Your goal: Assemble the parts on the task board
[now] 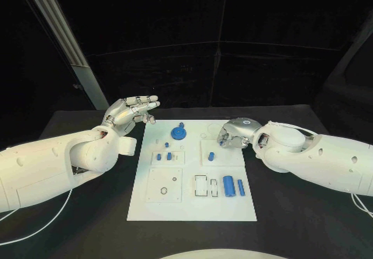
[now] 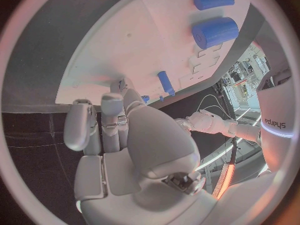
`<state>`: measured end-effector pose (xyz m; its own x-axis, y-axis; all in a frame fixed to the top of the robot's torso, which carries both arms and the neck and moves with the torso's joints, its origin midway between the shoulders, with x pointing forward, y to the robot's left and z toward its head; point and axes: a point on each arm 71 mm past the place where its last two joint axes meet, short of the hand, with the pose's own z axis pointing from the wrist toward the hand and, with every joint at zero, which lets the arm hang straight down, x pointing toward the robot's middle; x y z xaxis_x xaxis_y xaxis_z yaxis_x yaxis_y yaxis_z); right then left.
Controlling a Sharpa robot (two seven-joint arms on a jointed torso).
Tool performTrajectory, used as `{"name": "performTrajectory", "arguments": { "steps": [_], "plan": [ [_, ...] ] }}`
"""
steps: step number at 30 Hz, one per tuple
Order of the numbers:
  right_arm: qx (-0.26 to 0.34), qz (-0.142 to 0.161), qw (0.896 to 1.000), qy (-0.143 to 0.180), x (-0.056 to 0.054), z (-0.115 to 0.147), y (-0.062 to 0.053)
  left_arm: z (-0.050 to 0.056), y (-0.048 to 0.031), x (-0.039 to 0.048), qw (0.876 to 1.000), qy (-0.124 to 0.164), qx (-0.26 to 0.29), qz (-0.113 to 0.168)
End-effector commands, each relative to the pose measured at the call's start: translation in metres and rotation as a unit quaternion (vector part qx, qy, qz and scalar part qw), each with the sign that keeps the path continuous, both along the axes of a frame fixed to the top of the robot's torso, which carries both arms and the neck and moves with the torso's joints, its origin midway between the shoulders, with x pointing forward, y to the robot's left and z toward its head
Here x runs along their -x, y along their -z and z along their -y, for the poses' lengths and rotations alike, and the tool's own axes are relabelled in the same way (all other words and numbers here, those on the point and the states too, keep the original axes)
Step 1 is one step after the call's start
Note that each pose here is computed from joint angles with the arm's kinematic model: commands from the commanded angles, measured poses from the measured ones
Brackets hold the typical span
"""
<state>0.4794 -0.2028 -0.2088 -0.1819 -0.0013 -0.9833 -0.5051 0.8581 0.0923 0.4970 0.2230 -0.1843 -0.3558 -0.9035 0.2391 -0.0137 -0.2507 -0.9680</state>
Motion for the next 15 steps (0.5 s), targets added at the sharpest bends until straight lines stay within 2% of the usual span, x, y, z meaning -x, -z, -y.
{"name": "performTrajectory", "arguments": {
  "steps": [1,8,15],
  "plan": [
    [-0.023,0.031,0.999,0.012,-0.001,0.001,-0.007,0.001,-0.0011,-0.0003,1.000,0.007,0.003,0.002],
    [-0.039,0.037,0.998,0.018,0.003,0.007,-0.010,-0.001,-0.0008,-0.0015,1.000,0.004,0.001,0.003],
    [-0.062,0.032,0.997,0.014,0.015,0.009,-0.017,-0.002,-0.0008,-0.0021,1.000,0.003,0.001,0.003]
  ]
}}
